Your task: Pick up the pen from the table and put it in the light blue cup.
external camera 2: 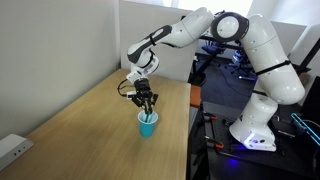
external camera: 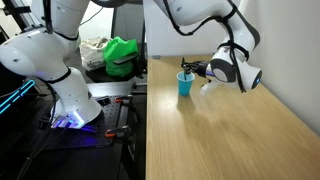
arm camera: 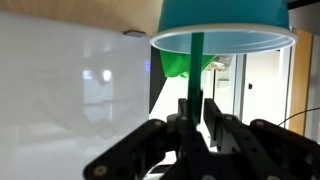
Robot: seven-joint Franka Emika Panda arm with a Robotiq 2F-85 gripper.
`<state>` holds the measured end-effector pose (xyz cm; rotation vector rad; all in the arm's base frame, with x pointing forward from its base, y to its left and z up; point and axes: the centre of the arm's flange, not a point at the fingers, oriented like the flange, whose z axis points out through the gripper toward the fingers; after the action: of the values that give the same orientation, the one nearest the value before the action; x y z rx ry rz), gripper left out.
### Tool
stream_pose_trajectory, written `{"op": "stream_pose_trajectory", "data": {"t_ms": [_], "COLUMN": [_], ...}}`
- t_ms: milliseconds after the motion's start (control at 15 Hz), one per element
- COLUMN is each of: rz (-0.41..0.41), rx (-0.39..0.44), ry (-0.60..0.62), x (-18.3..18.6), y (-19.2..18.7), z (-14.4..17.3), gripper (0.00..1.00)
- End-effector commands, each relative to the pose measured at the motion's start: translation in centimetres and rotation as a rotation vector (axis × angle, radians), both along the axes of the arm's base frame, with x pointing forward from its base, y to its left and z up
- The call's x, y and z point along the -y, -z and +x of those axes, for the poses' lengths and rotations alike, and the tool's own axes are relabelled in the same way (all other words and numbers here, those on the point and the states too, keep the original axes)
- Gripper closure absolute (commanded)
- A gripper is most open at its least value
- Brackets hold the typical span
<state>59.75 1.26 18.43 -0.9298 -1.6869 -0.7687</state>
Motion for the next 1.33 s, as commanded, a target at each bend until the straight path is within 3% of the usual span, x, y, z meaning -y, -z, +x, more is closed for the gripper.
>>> {"op": "stream_pose_trajectory", "data": {"t_ms": [0, 533, 600, 800, 867, 1133, 1200, 1267], "rz": [-0.025, -0.038, -0.046, -0.062, -0.068, -0.073, -0.075, -0.079], "rx": [-0.011, 0.000, 0.007, 0.027, 0.033, 0.065, 0.071, 0.078], "ry": [0.055, 0.087, 0.089, 0.091, 0.097, 0.084, 0.086, 0.084], "x": [0.3, 0.7, 0.7, 0.5, 0.4, 0.2, 0.2, 0.1], "y": [-0.2, -1.1, -1.5, -2.7, -3.1, -5.1, -5.6, -6.1], "z": [0.6, 0.1, -0.2, -0.6, -0.7, -1.0, -1.1, -1.2], "gripper": [0.62, 0.70, 0.60, 0.41, 0.30, 0.19, 0.23, 0.18]}}
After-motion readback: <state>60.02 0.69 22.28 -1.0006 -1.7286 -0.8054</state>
